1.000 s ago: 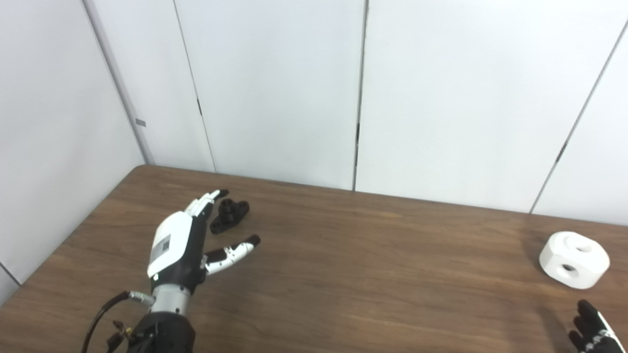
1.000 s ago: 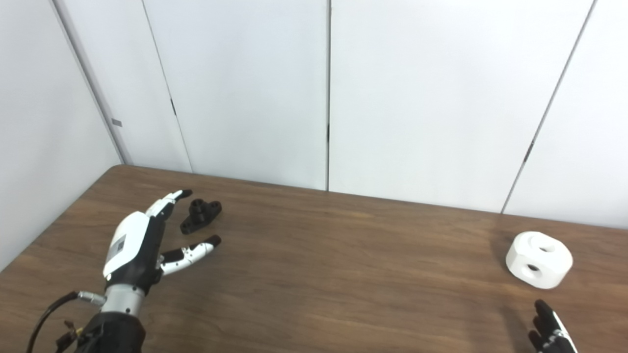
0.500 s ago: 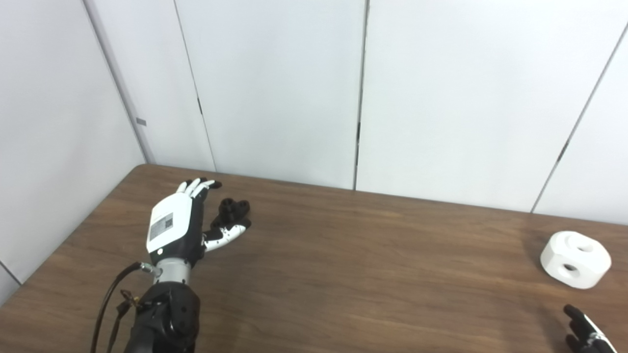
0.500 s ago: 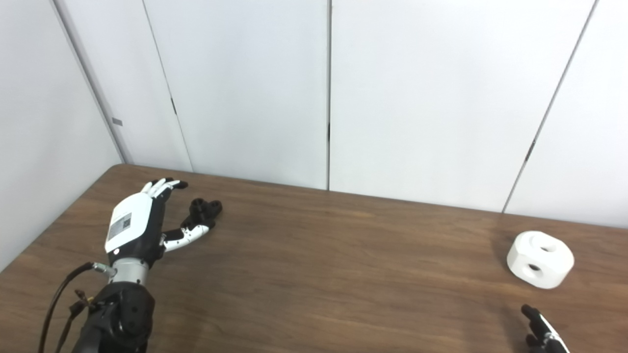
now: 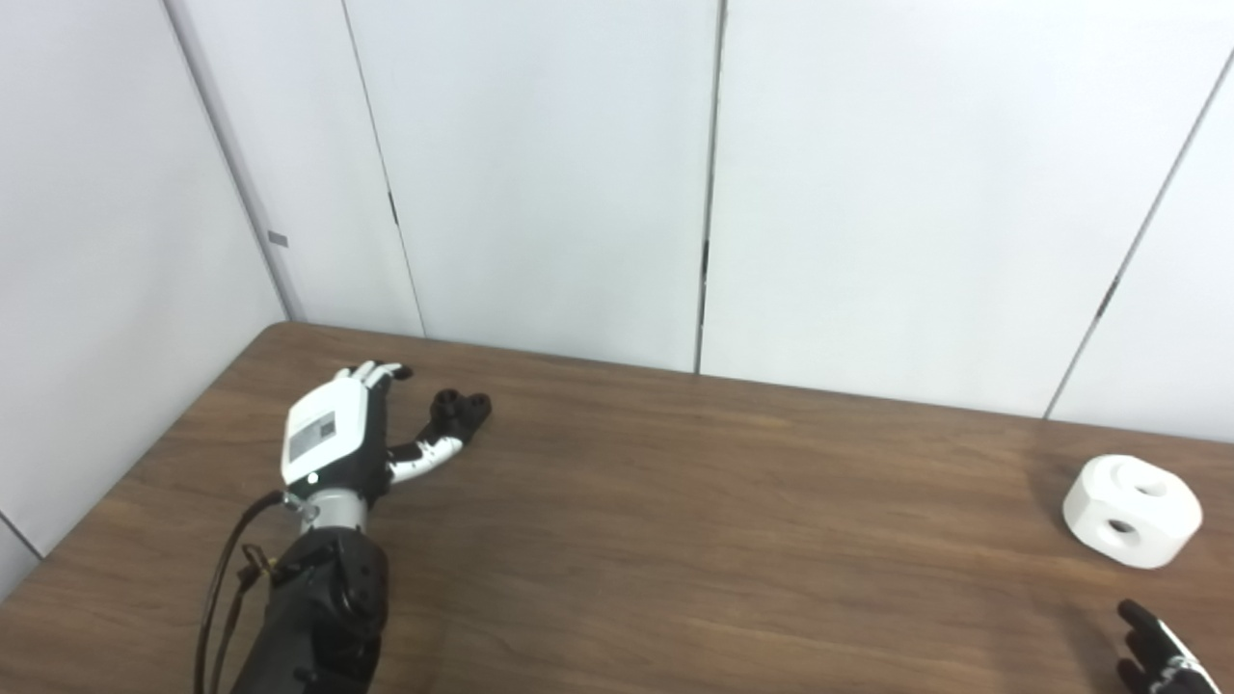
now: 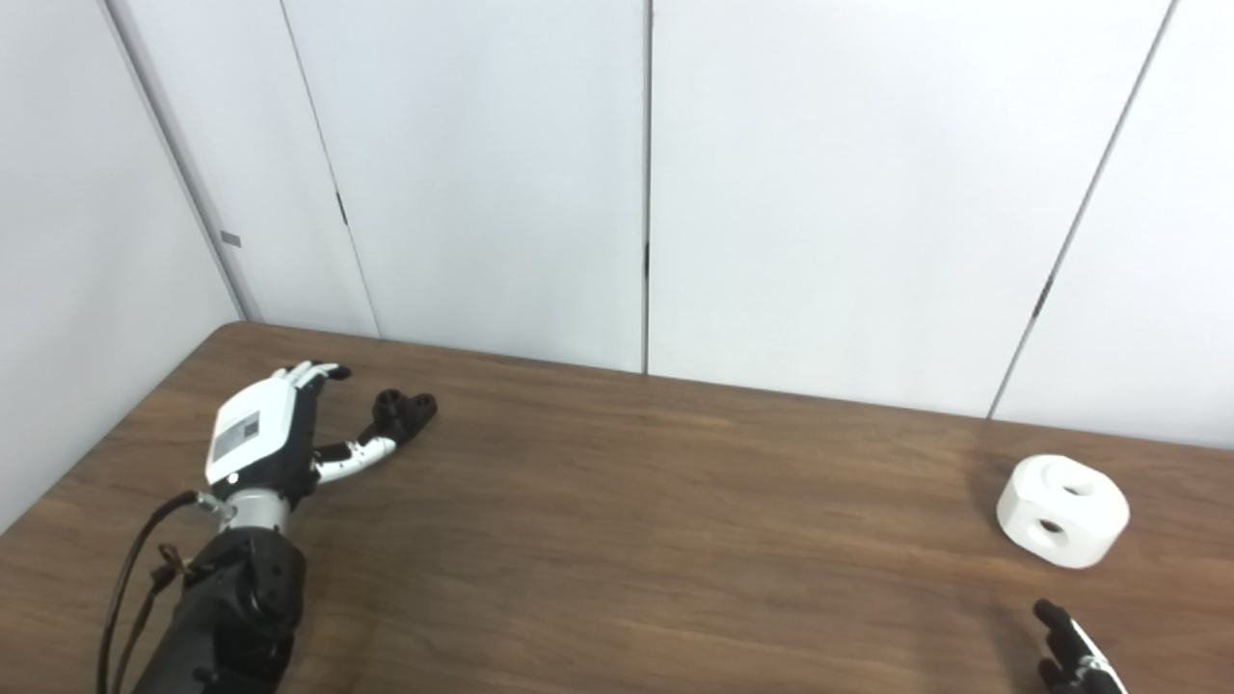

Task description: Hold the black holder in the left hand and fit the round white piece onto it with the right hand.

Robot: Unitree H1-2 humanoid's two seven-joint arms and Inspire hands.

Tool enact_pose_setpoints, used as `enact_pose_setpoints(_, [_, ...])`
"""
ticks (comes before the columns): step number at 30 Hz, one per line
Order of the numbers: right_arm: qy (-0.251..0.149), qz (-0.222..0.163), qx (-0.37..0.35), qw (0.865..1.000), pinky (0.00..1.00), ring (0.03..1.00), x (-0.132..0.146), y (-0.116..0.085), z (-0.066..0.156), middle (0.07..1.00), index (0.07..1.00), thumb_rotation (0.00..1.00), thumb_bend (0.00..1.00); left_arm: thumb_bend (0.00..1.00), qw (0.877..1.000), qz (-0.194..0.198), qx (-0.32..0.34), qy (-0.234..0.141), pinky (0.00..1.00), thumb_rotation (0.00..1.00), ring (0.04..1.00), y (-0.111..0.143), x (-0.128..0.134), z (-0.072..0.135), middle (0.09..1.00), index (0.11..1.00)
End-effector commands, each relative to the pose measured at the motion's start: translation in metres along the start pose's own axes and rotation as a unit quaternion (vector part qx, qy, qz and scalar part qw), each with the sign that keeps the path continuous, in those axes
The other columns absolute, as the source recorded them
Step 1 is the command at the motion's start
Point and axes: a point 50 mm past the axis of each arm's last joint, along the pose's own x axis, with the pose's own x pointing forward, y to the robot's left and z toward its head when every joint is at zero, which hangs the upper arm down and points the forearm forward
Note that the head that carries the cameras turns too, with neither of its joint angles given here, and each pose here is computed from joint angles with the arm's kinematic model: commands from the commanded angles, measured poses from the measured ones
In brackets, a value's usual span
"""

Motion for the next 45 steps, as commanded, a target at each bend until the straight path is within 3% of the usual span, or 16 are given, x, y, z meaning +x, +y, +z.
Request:
enact_pose_setpoints(1, [-0.002,-0.002,0.0,1.0,1.0,1.0,-0.006,-0.001,-0.002,0.97,0.884,0.77,0.6,0.83,0.999,0.038,0.011,-0.008,0.97,0.45,0.958,0.018,0.017,0.005,0.92,0.797])
enact_pose_setpoints(15, [-0.003,-0.004,0.005,1.0,1.0,1.0,-0.006,-0.001,-0.001,0.97,0.881,0.76,0.61,0.83,0.999,0.008,0.033,0.023,0.95,0.45,0.958,0.001,0.039,-0.009,0.908,0.763])
enact_pose_setpoints(31, [-0.001,-0.007,-0.006,1.0,1.0,1.0,-0.009,0.001,0.002,0.954,0.876,0.77,0.6,0.81,1.0,-0.013,-0.006,0.011,0.93,0.42,0.941,-0.008,0.044,0.011,0.89,0.721])
enact_pose_setpoints(45, [-0.002,-0.008,-0.004,1.0,1.0,0.989,-0.01,0.005,0.004,0.947,0.87,0.76,0.61,0.81,1.0,-0.012,-0.002,0.006,0.92,0.37,0.927,-0.009,0.053,0.014,0.877,0.675])
